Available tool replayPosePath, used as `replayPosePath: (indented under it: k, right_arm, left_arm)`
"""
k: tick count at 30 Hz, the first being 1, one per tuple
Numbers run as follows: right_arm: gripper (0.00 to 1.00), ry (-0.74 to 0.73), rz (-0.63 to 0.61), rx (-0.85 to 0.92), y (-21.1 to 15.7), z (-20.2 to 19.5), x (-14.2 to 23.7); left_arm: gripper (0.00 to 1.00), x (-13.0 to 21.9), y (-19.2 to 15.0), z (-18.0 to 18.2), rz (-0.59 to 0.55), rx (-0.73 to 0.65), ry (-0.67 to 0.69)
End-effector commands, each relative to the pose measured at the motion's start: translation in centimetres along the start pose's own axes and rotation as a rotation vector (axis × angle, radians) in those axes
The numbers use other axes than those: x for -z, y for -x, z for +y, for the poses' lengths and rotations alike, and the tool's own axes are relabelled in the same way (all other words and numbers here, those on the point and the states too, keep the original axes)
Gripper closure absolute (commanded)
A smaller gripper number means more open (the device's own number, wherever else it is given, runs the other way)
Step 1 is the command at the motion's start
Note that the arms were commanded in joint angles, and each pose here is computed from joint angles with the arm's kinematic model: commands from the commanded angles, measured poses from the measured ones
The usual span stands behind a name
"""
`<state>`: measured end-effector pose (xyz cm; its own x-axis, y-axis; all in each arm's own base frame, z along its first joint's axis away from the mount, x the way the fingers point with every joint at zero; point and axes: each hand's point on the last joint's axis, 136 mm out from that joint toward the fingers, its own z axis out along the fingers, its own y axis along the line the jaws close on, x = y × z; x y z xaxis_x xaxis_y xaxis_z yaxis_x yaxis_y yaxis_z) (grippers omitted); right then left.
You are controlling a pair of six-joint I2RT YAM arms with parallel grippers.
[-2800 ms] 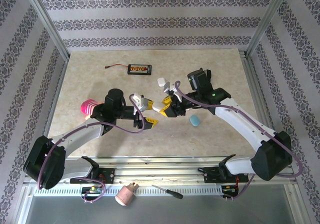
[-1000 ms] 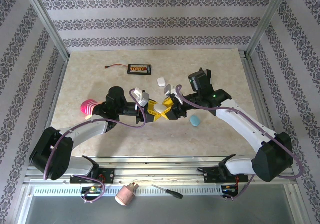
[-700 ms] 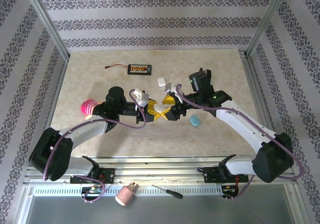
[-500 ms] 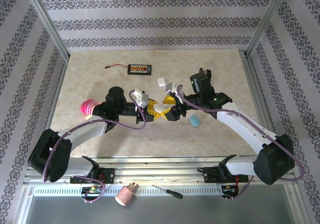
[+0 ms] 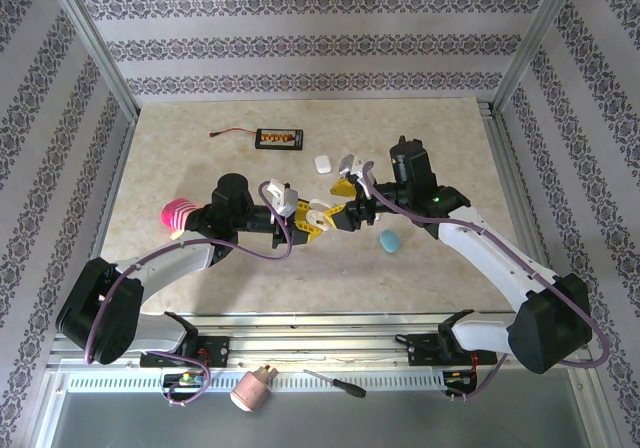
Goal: Insert wireless bluetooth earbuds into charging case
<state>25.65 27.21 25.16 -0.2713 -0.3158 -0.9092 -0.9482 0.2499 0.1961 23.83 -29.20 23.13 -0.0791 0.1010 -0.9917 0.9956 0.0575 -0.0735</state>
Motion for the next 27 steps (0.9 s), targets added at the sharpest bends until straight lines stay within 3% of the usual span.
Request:
replayPosePath:
  k: [1, 5, 14, 23, 27]
  right_arm:
    - [0.31, -0.050, -0.042, 0.014, 0.9, -0.7, 0.6]
    - [0.26, -0.077, -0.066, 0.014, 1.4, -1.0, 1.0]
    - [0.02, -0.089, -0.182, -0.086, 3.1, -0.7, 3.1]
    - [0.02, -0.161, -0.283, -0.353, 2.8, -4.0, 5.6]
    - [0.02, -0.373, -0.332, -0.484, 0.4, -8.3, 7.6]
  left_arm:
    - [0.74, -0.2, 0.8, -1.2, -0.018, -0.050, -0.044]
    - [0.74, -0.2, 0.7, -1.0, -0.014, -0.054, -0.036]
    - [0.75, 0.4, -0.3, 0.9, 0.009, -0.088, 0.081]
    - [0.75, 1.9, -1.0, 3.1, 0.009, -0.080, 0.180]
    - [0.75, 2.3, -1.1, 3.5, 0.005, -0.083, 0.200]
